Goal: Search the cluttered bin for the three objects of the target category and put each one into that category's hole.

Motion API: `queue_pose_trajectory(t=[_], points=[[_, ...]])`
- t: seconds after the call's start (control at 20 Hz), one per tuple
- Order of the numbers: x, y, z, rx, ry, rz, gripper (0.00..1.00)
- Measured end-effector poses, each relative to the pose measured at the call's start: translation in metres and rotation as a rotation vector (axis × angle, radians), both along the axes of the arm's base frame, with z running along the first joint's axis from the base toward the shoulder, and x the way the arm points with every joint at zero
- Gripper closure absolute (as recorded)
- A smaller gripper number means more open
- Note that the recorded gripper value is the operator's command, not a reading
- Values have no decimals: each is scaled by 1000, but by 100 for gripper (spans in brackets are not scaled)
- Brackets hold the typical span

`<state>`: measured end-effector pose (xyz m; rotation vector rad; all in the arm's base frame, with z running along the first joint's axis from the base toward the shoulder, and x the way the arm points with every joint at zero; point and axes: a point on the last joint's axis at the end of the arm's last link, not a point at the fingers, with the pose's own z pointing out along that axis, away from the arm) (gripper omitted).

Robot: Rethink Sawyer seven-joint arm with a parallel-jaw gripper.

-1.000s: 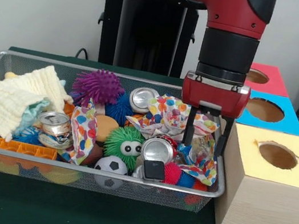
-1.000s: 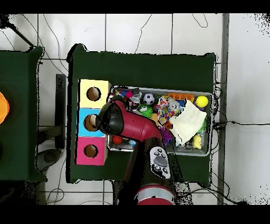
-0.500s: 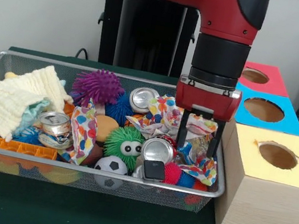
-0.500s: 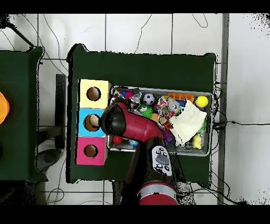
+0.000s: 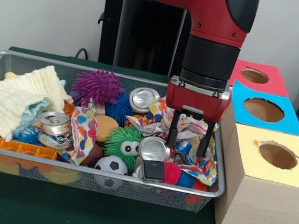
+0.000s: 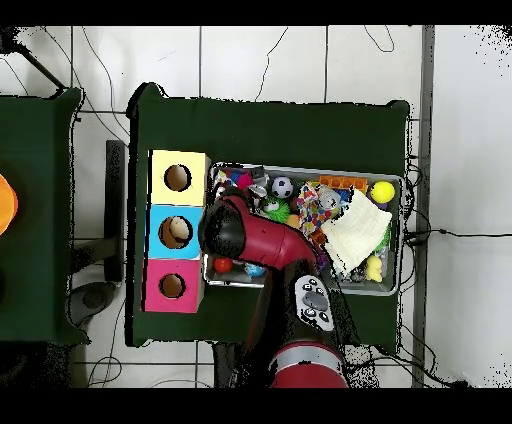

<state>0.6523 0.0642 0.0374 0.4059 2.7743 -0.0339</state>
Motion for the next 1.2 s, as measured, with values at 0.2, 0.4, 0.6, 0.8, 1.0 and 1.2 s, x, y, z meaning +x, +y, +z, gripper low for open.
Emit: queue_pose_trajectory(t=[0.2,0.4,0.6,0.8,1.0,1.2], points=[[-2,0,-2,-1,4,4,0],[-3,0,-6,-1,10,5,0],[-5,1,-8,-1,14,7,0],[-5,1,-8,-3,14,13,0],[-7,1,-9,-8,15,24,0],[-9,2,-9,-9,18,28,0]])
